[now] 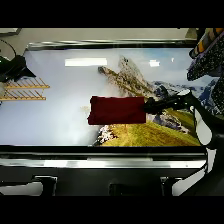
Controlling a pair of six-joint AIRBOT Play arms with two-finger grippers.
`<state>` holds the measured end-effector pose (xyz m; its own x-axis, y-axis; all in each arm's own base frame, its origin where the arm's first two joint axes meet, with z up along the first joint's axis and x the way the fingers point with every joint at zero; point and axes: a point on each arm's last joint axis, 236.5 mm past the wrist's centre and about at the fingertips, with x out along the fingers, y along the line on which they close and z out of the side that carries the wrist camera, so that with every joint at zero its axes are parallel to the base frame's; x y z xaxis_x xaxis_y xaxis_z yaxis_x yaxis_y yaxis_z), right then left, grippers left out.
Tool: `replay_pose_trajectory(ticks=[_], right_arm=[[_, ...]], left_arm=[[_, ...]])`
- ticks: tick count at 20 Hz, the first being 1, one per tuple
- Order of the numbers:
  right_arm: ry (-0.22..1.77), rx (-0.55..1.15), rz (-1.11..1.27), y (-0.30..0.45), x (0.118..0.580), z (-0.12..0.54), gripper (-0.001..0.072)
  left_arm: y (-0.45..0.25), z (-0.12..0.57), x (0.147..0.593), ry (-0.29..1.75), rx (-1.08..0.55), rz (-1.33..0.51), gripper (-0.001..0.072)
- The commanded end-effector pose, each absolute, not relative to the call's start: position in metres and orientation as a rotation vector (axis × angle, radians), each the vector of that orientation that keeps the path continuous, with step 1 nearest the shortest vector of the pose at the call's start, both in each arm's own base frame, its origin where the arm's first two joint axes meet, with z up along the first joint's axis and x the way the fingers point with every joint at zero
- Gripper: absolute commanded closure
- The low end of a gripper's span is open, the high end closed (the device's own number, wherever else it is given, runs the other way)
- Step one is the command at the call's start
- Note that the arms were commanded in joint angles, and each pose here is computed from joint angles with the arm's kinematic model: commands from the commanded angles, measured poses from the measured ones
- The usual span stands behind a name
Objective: Fold the clothes and pants, and hang the long-sleeved shirts on hangers.
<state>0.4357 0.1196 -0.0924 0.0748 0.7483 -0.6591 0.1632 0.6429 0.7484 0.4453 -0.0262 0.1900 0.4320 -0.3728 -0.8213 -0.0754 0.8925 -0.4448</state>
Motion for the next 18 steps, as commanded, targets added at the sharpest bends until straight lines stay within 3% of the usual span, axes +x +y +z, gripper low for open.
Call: replay_pose_trajectory(ticks=[1, 9, 18], right_arm=[[1.456, 0.818, 0.536, 0.132, 0.437, -0.091, 0.068], [1.316, 0.829, 0.434, 0.092, 0.489, -0.015, 0.0684], [1.085, 0.735, 0.112, -0.03, 0.545, 0.064, 0.0686]], left_arm=[[-0.026, 0.19, 0.448, 1.109, -0.454, -0.193, 0.0693], [-0.026, 0.19, 0.448, 1.11, -0.453, -0.193, 0.0693], [-0.026, 0.19, 0.447, 1.113, -0.453, -0.193, 0.0692]])
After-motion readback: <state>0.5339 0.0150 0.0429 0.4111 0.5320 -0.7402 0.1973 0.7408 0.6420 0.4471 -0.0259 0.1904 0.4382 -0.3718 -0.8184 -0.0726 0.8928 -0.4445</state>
